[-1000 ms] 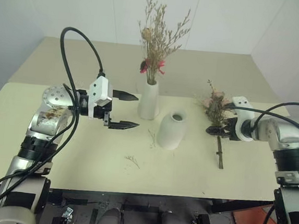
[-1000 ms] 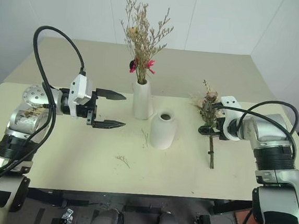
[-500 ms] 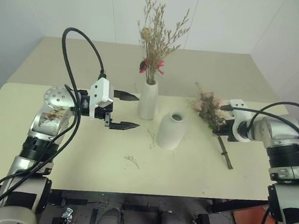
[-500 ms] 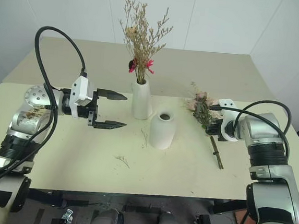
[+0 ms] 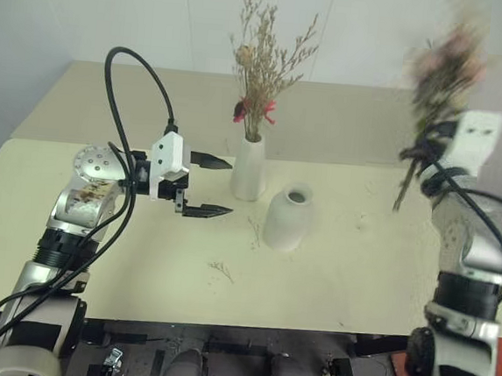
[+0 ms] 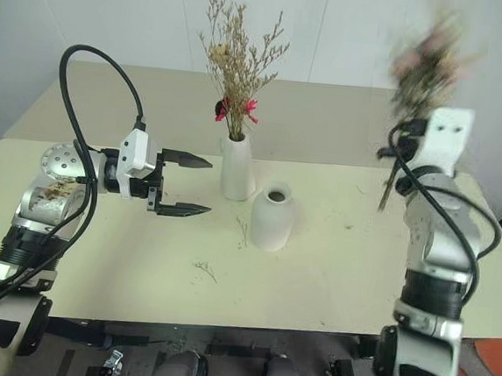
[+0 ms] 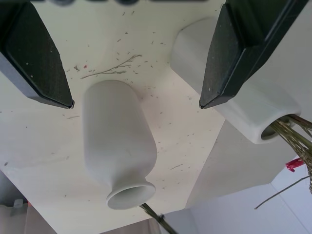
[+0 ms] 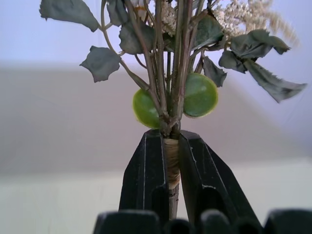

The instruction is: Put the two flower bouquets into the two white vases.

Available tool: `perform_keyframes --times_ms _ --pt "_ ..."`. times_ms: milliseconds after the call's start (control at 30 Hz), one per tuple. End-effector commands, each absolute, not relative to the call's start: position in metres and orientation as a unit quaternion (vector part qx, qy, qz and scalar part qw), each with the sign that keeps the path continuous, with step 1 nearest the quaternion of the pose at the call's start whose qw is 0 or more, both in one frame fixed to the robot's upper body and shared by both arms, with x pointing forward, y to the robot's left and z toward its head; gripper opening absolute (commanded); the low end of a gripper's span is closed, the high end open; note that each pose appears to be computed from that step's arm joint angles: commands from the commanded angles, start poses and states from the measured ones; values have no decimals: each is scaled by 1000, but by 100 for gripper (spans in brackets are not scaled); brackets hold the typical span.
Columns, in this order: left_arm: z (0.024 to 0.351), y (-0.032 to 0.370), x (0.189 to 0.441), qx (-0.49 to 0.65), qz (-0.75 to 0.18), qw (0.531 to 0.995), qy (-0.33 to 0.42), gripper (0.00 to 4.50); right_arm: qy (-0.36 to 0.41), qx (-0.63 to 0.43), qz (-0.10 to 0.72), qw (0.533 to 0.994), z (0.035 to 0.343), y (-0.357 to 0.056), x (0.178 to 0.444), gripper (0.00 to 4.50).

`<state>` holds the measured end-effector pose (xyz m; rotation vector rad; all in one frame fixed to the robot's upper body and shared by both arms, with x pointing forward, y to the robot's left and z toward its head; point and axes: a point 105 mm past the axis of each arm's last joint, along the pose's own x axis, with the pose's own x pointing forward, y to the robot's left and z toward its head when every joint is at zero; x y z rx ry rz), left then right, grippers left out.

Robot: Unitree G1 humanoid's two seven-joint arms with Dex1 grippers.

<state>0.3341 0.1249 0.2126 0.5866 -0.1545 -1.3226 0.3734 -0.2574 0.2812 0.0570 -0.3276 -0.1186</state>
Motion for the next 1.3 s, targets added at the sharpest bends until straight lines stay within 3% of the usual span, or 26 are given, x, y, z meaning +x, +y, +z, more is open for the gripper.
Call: perform_keyframes --times_ms 33,133,500,1167,1300 --pt "227 126 334 286 -600 741 -94 450 -355 157 12 921 331 -249 316 18" --pt "230 128 336 287 -597 743 -97 450 -375 112 70 918 332 -217 302 18" --pt "234 140 341 294 -586 749 -95 450 -380 151 221 886 325 -131 276 18" --pt "230 150 337 307 -563 762 -94 450 -333 135 228 905 285 -110 294 18" --pt "243 150 335 303 -557 765 -117 450 -322 120 224 912 273 -106 297 18"
